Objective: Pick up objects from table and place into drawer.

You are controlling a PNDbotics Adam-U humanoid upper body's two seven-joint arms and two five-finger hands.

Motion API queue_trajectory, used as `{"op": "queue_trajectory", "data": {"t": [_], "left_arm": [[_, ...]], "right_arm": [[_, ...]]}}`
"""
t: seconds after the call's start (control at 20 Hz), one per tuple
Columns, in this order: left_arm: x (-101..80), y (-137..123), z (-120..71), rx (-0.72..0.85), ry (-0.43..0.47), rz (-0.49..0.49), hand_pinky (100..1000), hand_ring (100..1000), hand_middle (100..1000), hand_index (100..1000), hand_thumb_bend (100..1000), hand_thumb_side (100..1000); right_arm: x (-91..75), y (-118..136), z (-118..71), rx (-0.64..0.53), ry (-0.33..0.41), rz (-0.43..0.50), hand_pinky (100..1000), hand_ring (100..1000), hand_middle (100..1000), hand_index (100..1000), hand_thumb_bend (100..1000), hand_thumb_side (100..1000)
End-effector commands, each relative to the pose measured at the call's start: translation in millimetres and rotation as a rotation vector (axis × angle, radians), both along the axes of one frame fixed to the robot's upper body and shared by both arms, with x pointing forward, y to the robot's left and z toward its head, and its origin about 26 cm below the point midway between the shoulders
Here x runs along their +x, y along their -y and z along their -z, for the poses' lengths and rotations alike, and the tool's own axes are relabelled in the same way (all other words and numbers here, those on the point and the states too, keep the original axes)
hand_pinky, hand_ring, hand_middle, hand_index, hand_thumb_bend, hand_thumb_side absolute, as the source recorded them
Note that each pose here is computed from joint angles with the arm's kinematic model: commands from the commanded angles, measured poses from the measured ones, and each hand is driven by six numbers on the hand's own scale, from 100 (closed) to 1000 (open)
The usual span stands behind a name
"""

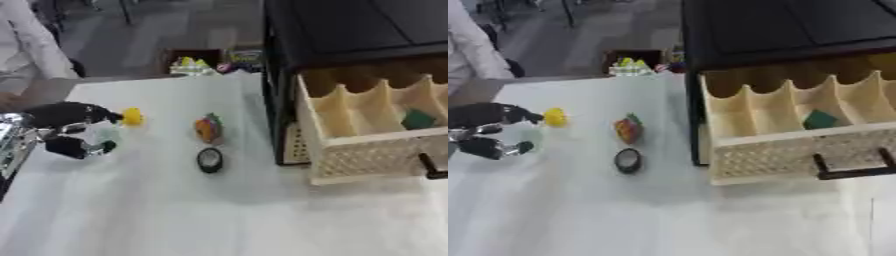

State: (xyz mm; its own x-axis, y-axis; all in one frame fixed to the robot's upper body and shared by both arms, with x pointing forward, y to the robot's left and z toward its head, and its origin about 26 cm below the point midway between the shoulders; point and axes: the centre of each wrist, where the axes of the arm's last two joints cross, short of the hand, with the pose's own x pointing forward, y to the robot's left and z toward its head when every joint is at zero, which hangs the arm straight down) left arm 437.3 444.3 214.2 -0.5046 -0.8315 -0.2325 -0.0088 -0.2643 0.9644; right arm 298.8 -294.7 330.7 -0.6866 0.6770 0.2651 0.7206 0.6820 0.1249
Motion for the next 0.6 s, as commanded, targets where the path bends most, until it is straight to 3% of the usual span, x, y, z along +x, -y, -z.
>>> {"op": "queue_trajectory", "data": {"t": [0.05,0.6], "left_arm": [[-9.4,-20.7,-20.0,0.017,0.023,-0.051,791,887,800,1000,236,1000],[-10.6,-25.2,-20.8,0.028,0.006,-0.091,795,889,800,1000,230,1000]], "right_arm": [[-4.9,2.2,-7.0,0.004,0.031,0.005,239,473,510,682,125,618],[-4.8,2.8,-6.1,0.019,0.039,0.0,241,472,509,678,125,618]]}}
